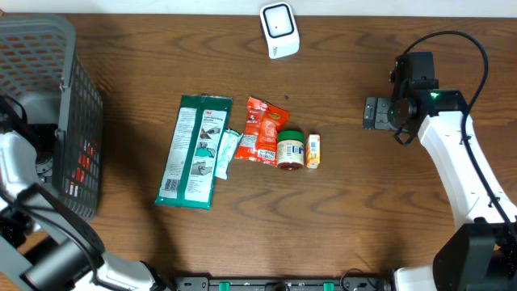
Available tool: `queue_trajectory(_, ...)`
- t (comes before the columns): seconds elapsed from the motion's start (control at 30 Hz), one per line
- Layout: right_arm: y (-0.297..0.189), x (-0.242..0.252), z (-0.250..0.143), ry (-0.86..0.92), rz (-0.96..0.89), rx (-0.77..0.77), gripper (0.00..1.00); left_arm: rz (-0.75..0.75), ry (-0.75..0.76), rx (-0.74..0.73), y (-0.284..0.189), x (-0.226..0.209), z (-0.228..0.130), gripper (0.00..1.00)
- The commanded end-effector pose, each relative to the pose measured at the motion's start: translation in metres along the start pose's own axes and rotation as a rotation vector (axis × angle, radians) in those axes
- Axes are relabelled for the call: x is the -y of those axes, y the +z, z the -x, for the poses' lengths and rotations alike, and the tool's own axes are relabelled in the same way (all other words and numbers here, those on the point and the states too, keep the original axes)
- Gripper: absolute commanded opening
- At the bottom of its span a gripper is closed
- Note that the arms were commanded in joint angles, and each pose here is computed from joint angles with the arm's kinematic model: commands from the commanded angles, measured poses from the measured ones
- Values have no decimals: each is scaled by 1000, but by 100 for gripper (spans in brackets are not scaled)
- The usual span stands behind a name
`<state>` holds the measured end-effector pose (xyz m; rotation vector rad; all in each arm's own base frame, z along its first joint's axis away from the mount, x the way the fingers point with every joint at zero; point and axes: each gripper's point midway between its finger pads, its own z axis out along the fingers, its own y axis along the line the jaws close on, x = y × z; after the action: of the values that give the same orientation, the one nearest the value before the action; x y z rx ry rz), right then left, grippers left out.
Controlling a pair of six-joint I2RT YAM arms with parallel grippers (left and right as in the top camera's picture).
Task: Scan the item barcode
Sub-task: 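Reach the left gripper into the basket and grasp the red stick sachet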
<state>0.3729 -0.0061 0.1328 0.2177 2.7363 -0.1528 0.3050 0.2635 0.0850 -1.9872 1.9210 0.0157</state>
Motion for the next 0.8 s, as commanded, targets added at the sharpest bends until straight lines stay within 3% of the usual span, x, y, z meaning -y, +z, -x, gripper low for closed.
queue_trajectory(0.0,-6,4,5,-4,-14,22,99,-61,90,43,-27,13,11,83)
queue_trajectory(0.07,-6,4,5,-4,-14,22,99,-39,80,12,-26,8,4,85)
queue_trajectory(0.17,-6,4,5,-4,-14,22,99,-9,-15,-62,-26,-2,-11,95)
queue_trajectory(0.47,-6,4,5,-4,-14,22,99,126,-393,-132,-10,-33,-39,96)
queue_trajectory(0.77,-6,4,5,-4,-14,22,99,215,-442,-165,24,-50,-55,96)
